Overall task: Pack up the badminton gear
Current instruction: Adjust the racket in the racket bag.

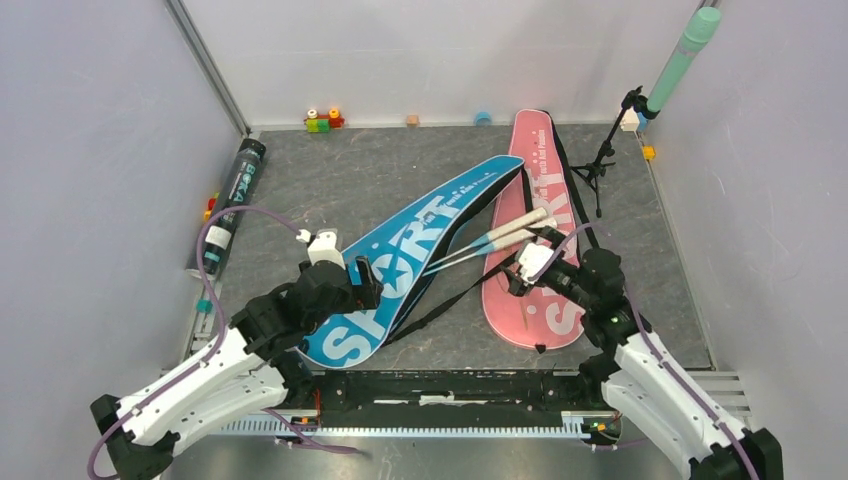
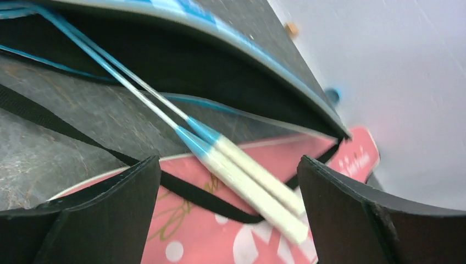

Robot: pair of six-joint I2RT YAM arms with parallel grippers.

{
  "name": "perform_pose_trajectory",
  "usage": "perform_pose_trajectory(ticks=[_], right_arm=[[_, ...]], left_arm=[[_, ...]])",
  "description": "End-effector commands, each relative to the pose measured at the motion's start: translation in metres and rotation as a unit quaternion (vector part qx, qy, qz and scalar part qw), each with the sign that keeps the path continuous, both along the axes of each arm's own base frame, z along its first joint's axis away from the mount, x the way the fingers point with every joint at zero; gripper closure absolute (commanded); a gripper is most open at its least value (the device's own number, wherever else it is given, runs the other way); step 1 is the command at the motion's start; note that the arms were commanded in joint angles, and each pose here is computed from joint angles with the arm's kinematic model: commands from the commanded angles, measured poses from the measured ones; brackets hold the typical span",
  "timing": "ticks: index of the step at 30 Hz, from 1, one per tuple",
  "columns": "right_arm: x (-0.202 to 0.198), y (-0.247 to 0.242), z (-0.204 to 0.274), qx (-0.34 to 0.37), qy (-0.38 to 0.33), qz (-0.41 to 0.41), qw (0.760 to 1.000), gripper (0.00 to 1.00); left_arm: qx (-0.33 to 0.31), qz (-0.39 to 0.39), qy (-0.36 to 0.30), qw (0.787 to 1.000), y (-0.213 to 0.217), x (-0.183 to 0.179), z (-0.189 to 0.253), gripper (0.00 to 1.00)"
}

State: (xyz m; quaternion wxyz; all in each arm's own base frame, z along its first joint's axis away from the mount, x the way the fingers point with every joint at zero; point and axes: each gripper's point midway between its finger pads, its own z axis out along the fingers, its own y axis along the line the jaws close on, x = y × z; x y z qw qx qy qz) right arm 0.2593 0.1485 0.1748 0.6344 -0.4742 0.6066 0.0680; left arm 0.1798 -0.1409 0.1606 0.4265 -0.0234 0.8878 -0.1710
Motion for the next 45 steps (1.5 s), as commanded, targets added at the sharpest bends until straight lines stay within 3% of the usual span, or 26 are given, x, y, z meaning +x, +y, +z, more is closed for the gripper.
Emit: perform_pose_trajectory(ticks=[1, 3, 5, 7, 9, 11, 14, 16, 19, 27, 31, 36, 38, 40, 43, 44, 45], right_arm=[[0.007, 0.035, 0.036, -0.033, -0.098, 0.093, 0.990, 0.02], [0.025, 0.040, 0.034, -0.121, -0.144, 0.119, 0.975, 0.02], [0.043, 0.036, 0.011, -0.262, -0.193, 0.159, 0.932, 0.02], [0.061, 0.032, -0.010, -0.348, -0.170, 0.191, 0.902, 0.02], [0.061, 0.037, -0.027, -0.403, -0.114, 0.278, 0.864, 0.02], [0.054, 0.047, -0.038, -0.413, -0.086, 0.360, 0.832, 0.02], [0.042, 0.073, -0.043, -0.386, -0.154, 0.430, 0.801, 0.02], [0.030, 0.081, -0.057, -0.404, -0.169, 0.460, 0.773, 0.02], [0.018, 0.095, -0.073, -0.405, -0.168, 0.490, 0.754, 0.02], [0.032, 0.142, -0.107, -0.382, -0.178, 0.451, 0.787, 0.02], [0.045, 0.146, -0.133, -0.403, -0.138, 0.447, 0.787, 0.02], [0.071, 0.159, -0.146, -0.390, -0.122, 0.409, 0.816, 0.12], [0.082, 0.163, -0.149, -0.391, -0.124, 0.386, 0.826, 0.26], [0.092, 0.168, -0.147, -0.384, -0.131, 0.365, 0.838, 0.55], [0.097, 0.175, -0.139, -0.355, -0.125, 0.340, 0.862, 0.85], [0.098, 0.178, -0.132, -0.335, -0.115, 0.327, 0.876, 0.99], [0.099, 0.182, -0.123, -0.315, -0.110, 0.317, 0.888, 1.00]], left_arm=[[-0.021, 0.063, -0.008, 0.998, 0.006, 0.012, -0.001, 0.00], [-0.023, 0.047, 0.003, 0.999, 0.004, 0.006, -0.004, 0.00], [-0.024, 0.038, 0.015, 0.999, 0.006, -0.002, -0.008, 0.00], [-0.033, 0.045, 0.035, 0.998, 0.010, -0.011, -0.013, 0.00], [-0.044, 0.042, 0.061, 0.996, 0.010, -0.022, -0.018, 0.00], [-0.059, 0.038, 0.085, 0.994, 0.009, -0.033, -0.023, 0.00], [-0.094, 0.035, 0.110, 0.989, 0.002, -0.043, -0.032, 0.00], [-0.099, 0.033, 0.123, 0.987, 0.001, -0.048, -0.038, 0.00], [-0.094, 0.045, 0.131, 0.986, 0.004, -0.049, -0.040, 0.00], [-0.106, 0.054, 0.110, 0.987, 0.006, -0.044, -0.028, 0.00], [-0.096, 0.083, 0.073, 0.989, 0.026, -0.038, -0.014, 0.00], [-0.125, 0.106, 0.009, 0.987, 0.039, -0.029, 0.010, 0.00], [-0.135, 0.112, -0.012, 0.984, 0.045, -0.028, 0.019, 0.00], [-0.144, 0.124, -0.032, 0.981, 0.052, -0.025, 0.025, 0.00], [-0.159, 0.134, -0.054, 0.977, 0.057, -0.024, 0.031, 0.00], [-0.165, 0.132, -0.060, 0.975, 0.058, -0.024, 0.034, 0.00], [-0.172, 0.126, -0.066, 0.975, 0.057, -0.024, 0.038, 0.00]])
